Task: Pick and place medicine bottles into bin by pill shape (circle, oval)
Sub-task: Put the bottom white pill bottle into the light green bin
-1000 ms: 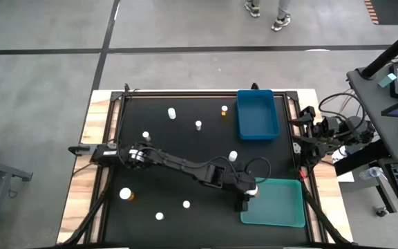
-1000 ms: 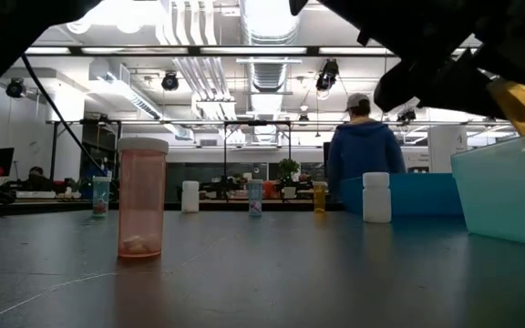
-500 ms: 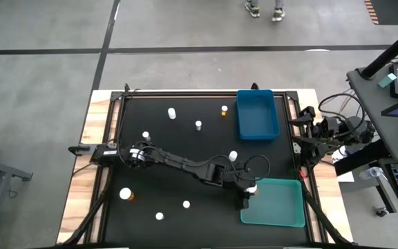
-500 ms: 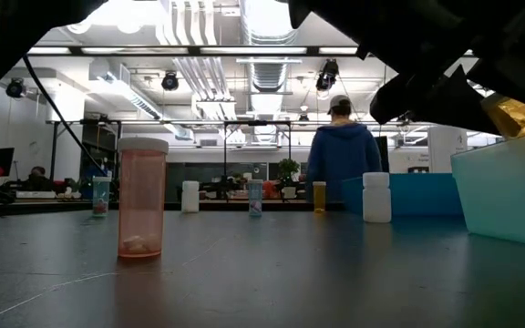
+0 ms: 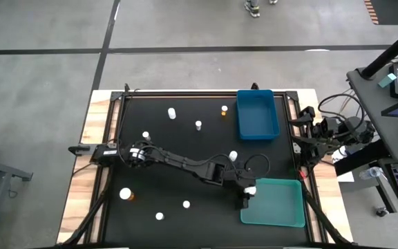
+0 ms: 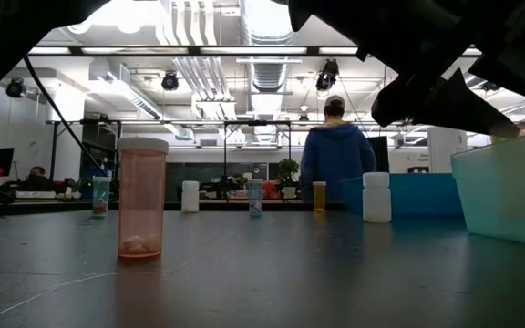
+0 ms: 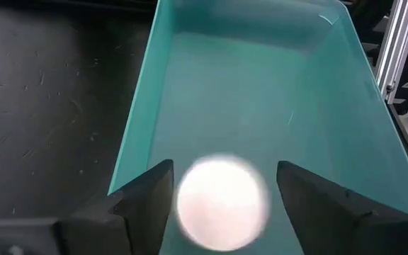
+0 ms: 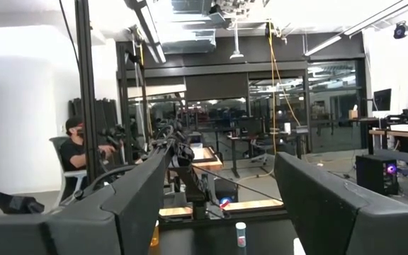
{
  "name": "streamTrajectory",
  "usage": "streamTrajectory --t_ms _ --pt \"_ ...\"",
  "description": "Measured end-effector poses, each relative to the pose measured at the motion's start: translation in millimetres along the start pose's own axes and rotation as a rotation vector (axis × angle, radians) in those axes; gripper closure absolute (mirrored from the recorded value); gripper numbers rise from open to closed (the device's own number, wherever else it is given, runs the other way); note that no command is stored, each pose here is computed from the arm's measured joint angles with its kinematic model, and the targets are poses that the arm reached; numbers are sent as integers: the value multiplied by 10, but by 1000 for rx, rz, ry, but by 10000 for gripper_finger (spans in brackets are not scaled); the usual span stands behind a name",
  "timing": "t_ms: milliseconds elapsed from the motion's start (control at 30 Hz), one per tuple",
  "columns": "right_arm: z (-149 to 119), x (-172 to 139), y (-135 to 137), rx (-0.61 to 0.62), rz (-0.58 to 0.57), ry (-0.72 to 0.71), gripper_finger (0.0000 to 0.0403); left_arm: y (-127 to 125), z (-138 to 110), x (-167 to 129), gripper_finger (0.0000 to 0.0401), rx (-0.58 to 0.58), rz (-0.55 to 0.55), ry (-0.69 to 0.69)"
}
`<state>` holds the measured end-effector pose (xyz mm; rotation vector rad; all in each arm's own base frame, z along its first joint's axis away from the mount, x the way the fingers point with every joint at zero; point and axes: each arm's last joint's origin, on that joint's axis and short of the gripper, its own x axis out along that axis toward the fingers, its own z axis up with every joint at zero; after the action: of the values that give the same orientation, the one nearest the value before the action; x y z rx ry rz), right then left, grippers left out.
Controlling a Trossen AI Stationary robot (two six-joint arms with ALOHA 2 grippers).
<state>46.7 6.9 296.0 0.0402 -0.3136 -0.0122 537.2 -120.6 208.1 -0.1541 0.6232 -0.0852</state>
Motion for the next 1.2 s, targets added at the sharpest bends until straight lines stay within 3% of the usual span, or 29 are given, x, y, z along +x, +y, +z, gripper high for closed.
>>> streamTrajectory --t_ms 567,733,900,967,1200 --pt "-3 0 0 -1 0 2 145 4 50 -75 147 69 3 4" --pt "-5 1 1 -1 0 3 145 -93 283 -466 147 172 10 -17" --pt "-14 8 3 -2 -2 9 145 -338 364 -901 147 333 123 -33" --pt "-15 10 4 0 -3 9 145 -403 300 -1038 147 370 160 -15" --pt "-44 60 10 3 -54 35 145 -443 -57 -1503 147 408 140 -7"
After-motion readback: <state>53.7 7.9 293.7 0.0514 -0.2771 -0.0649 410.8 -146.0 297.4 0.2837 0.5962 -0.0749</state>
